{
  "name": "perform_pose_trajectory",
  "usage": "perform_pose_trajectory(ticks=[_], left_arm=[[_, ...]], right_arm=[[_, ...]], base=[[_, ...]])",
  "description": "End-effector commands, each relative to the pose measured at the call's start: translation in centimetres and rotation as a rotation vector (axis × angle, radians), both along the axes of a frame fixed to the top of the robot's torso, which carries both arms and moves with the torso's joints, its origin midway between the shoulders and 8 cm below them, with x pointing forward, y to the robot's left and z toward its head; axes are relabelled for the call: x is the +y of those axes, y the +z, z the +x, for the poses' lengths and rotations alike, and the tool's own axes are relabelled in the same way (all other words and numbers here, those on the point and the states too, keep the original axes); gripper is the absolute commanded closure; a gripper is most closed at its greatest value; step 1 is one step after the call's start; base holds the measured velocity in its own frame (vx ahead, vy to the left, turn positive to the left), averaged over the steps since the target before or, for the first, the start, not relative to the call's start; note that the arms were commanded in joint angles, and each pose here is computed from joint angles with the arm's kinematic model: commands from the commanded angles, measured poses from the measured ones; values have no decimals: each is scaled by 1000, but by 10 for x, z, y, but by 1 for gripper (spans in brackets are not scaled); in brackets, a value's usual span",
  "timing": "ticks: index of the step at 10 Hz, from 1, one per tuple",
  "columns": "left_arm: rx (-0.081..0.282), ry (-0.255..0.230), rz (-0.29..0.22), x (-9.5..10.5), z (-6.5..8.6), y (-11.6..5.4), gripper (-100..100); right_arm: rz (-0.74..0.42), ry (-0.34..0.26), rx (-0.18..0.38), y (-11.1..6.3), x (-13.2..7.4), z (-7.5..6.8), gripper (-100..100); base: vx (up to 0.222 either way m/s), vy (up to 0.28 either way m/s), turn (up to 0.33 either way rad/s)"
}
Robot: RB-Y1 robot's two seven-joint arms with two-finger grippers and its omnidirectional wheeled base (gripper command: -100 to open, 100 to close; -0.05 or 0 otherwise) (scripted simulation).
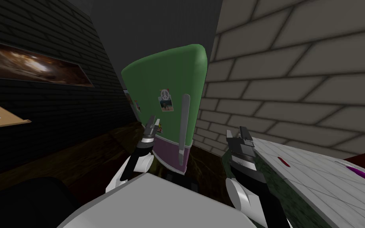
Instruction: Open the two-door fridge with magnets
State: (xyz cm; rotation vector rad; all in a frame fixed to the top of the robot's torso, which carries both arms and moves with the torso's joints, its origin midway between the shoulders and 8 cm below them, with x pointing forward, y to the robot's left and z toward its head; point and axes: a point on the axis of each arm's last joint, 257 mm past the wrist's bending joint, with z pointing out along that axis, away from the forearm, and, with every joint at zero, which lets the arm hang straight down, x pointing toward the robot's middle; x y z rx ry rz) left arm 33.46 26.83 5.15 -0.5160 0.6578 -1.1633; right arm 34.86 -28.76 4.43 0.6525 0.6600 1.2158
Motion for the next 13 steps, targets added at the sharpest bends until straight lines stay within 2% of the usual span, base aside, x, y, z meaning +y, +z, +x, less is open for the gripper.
perform_pose_trajectory(ticks=[1,9,10,13], left_arm=[[0,0,0,0,0,0,0],[0,0,0,0,0,0,0],[9,-18,28,-5,3,-5,-100],[29,-44,57,-11,11,-20,-100]], right_arm=[[0,0,0,0,0,0,0],[0,0,0,0,0,0,0],[0,0,0,0,0,0,0],[0,0,0,0,0,0,0]], base=[[0,0,0],[0,0,0],[-5,-14,-17],[-33,-41,-28]])
